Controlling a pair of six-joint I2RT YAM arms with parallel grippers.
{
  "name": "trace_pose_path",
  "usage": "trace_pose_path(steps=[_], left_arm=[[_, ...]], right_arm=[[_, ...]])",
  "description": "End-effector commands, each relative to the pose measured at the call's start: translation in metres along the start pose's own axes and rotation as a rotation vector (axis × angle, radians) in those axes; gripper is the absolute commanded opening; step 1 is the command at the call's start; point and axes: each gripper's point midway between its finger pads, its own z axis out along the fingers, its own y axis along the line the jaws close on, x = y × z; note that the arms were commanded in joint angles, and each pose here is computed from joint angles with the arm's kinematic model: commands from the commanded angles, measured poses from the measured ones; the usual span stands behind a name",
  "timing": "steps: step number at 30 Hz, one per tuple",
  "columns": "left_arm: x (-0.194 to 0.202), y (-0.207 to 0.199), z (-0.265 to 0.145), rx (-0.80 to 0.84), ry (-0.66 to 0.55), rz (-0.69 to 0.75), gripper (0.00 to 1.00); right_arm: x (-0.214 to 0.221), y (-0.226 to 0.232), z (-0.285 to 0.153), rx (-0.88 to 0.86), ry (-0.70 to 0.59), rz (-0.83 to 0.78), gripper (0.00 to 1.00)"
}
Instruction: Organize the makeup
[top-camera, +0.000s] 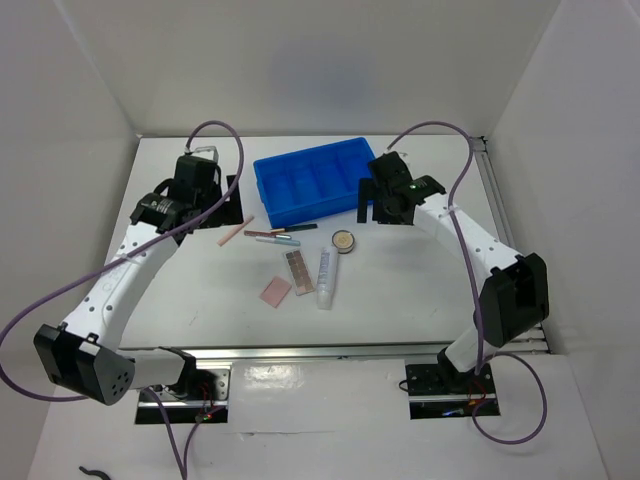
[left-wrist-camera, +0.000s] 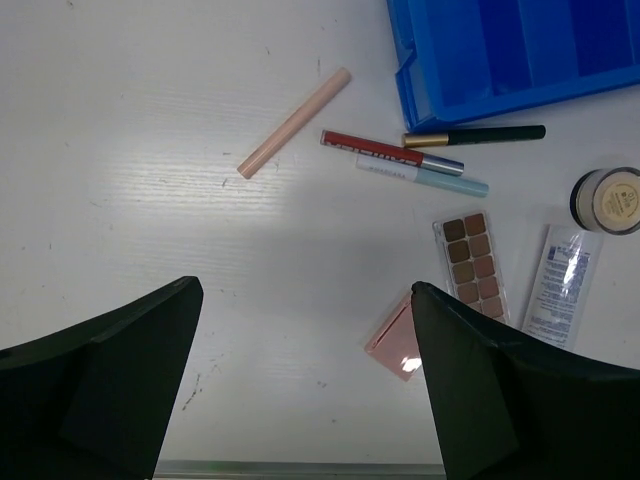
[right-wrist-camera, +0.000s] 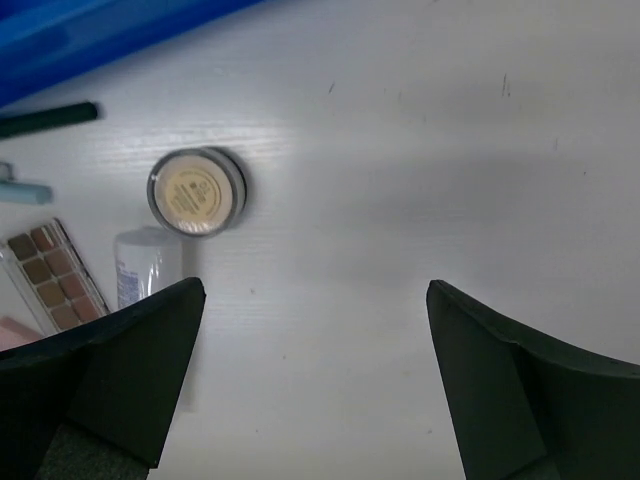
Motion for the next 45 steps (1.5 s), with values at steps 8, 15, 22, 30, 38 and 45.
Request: trace_pose_path(steps=[8,15,22,30,38,45], left_arm=[[0.001,-0.012,-0.018,0.084,-0.018,0.003,1.0],[0.009,-0.014,-0.015,0.087,0.003,-0.007,1.0],[0.018,-0.015,-0.007,0.068,-0.004,-0.004,1.0],[0.021,-0.024,0.003,0.068,0.04,0.02,1.0],[0.024,-0.019,0.01,0.031,0.068,0.06,1.0],[0.022,-0.017,0.007,0.034,0.032,0.06,1.0]], right_arm=[[0.008,0.034,-0.032,-0.203,-0.025,0.049,1.0],[0.028,0.042,-0.03,-0.129,-0.003,0.131,1.0],[0.048,0.066,-0.035,-0.195,0.029,0.075,1.0],[0.075,0.094,-0.024,-0.192,0.085,0.055,0.97],[0.089,0.119,-0.019,-0.307,0.121,0.077,0.97],[0.092,0.136,-0.016,-0.362,0.138,0.061,0.97]])
